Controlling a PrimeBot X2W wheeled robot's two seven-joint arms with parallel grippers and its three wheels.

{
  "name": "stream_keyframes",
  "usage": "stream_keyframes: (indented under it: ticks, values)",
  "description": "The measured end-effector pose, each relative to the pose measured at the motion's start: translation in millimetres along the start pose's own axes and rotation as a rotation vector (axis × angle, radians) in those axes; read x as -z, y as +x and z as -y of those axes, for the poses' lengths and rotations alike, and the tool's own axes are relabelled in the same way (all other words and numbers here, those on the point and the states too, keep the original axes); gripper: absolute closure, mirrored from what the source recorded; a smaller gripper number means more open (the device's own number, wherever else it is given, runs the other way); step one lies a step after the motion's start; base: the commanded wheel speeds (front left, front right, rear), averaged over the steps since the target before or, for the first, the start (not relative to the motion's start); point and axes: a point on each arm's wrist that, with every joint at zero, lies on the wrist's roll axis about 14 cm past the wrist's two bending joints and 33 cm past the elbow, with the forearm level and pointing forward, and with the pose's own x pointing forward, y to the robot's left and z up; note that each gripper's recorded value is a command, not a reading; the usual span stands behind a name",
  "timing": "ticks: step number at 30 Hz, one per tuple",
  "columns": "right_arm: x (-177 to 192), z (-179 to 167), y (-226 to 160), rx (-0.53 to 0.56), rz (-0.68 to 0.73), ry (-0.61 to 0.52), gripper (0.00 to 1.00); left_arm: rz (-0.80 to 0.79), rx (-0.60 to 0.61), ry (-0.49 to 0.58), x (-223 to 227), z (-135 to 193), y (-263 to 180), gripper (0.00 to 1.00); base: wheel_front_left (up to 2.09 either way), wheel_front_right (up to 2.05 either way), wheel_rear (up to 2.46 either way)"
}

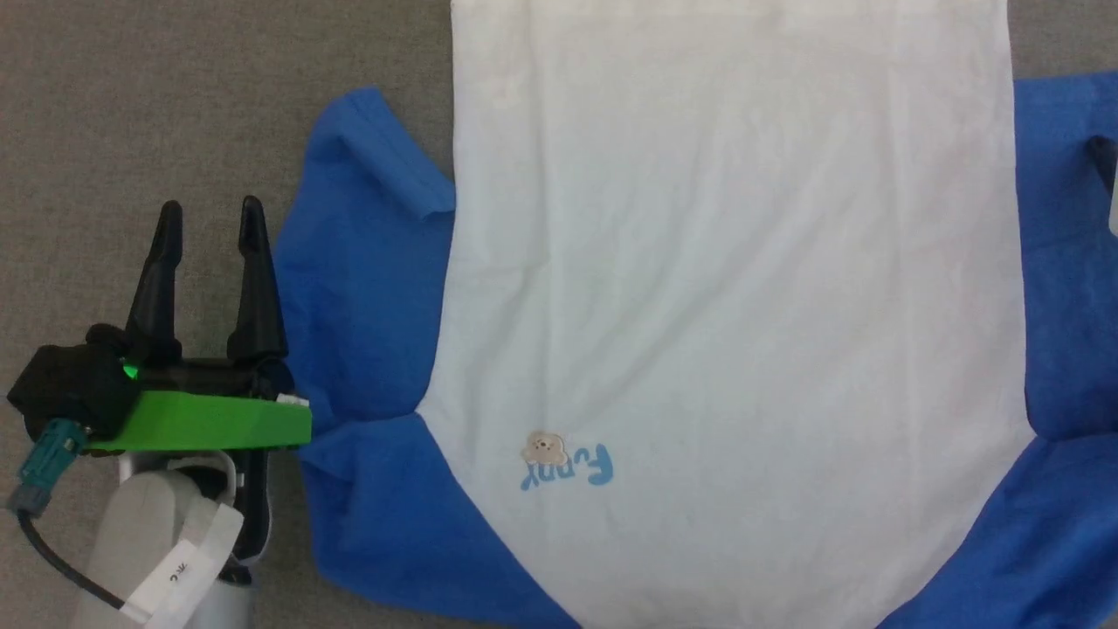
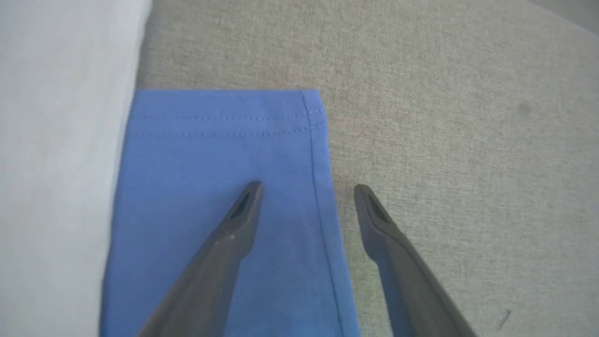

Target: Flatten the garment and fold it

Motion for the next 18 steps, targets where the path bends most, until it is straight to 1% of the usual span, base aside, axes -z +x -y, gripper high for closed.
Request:
stream_keyframes:
  ticks: [5,6,7,8,12,15,18]
  values:
    - [1,-7,10,-0.024,-0.033,-0.009,0.00,-0.045,-0.002,0.010,16,-3,0,0.00,0.00,0.00,0.00]
    - [2,-7,9,-0.031,-0.040,0.008,0.11,-0.050,-0.002,0.012,18,-3,0,0.00,0.00,0.00,0.00]
    - [1,-6,9,-0.032,-0.042,0.014,0.84,-0.052,0.000,0.010,19,-2,0,0.00,0.00,0.00,0.00]
    - [1,-6,8,-0.033,-0.042,0.017,1.00,-0.055,0.003,0.008,20,-1,0,0.00,0.00,0.00,0.00]
    - [0,-2,3,-0.042,-0.022,0.087,1.00,-0.052,0.008,0.004,19,1,0,0.00,0.00,0.00,0.00]
    - [-9,12,-7,-0.029,0.052,0.177,1.00,-0.047,0.008,-0.003,16,2,-1,0.00,0.00,0.00,0.00]
    - [-18,29,-22,-0.001,0.128,0.226,1.00,-0.026,0.009,-0.008,7,4,-2,0.00,0.00,0.00,0.00]
